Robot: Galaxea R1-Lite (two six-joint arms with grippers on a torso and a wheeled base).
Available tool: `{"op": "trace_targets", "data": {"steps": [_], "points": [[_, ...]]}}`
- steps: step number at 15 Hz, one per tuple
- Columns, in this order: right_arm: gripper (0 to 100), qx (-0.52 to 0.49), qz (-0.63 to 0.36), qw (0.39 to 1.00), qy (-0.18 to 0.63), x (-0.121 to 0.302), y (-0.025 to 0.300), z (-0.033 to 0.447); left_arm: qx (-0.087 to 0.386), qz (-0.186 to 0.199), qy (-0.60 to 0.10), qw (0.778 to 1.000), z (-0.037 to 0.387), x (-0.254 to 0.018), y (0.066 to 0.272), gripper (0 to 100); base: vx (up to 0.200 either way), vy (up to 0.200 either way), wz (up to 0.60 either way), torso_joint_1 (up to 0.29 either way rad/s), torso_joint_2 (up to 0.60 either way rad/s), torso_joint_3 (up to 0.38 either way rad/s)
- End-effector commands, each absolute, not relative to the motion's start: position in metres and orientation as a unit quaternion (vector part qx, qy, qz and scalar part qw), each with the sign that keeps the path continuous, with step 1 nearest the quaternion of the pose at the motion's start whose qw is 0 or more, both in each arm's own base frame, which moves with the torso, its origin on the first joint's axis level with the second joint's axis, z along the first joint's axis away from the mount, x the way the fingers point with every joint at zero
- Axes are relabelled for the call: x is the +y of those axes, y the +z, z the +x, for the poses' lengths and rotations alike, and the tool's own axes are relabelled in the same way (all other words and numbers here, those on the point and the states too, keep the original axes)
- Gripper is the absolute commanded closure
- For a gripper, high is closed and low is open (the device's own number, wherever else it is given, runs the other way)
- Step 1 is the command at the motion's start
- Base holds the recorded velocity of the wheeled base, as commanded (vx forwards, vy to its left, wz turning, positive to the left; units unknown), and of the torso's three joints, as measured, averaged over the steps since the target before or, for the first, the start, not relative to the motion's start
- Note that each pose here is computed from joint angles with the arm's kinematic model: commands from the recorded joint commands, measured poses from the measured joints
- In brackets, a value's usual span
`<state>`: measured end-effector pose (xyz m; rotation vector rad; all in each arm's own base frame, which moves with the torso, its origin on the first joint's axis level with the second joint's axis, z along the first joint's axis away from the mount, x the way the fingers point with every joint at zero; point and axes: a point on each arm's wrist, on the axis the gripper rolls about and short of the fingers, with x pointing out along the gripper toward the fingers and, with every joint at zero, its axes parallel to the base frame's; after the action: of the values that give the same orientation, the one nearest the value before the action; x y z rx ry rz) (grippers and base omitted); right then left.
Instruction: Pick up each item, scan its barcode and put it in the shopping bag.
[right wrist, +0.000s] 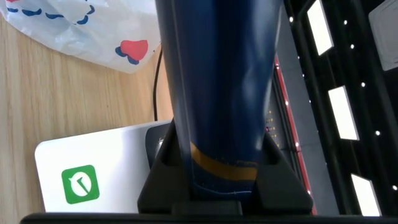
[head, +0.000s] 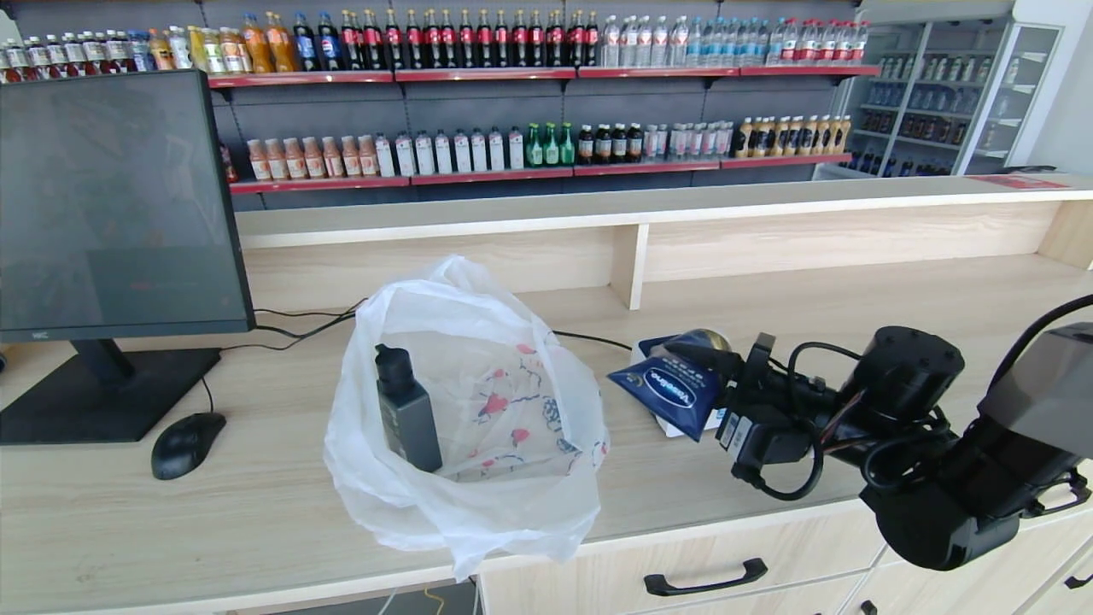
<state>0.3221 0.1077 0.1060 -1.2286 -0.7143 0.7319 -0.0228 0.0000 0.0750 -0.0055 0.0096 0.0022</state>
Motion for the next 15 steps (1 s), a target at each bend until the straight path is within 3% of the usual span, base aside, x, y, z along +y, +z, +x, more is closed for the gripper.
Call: {"op": "trace_targets", "data": {"steps": [1,5,15], "points": [[100,-0.321,-0.551,0.697,0.328,0.108,0.106,0.322,0.005,-0.003,0.002,1.0,-0.023,0.0,0.075,0,0.0,0.0,0.0,0.0,0.0,0.0],[100,-0.328,-0.546,0.699,0.324,0.108,0.115,0.317,0.005,-0.003,0.002,1.0,-0.023,0.0,0.075,0,0.0,0.0,0.0,0.0,0.0,0.0],[100,-0.38,-0.455,0.738,0.321,0.11,0.187,0.262,0.005,-0.003,0.002,1.0,-0.023,0.0,0.075,0,0.0,0.0,0.0,0.0,0.0,0.0]]}}
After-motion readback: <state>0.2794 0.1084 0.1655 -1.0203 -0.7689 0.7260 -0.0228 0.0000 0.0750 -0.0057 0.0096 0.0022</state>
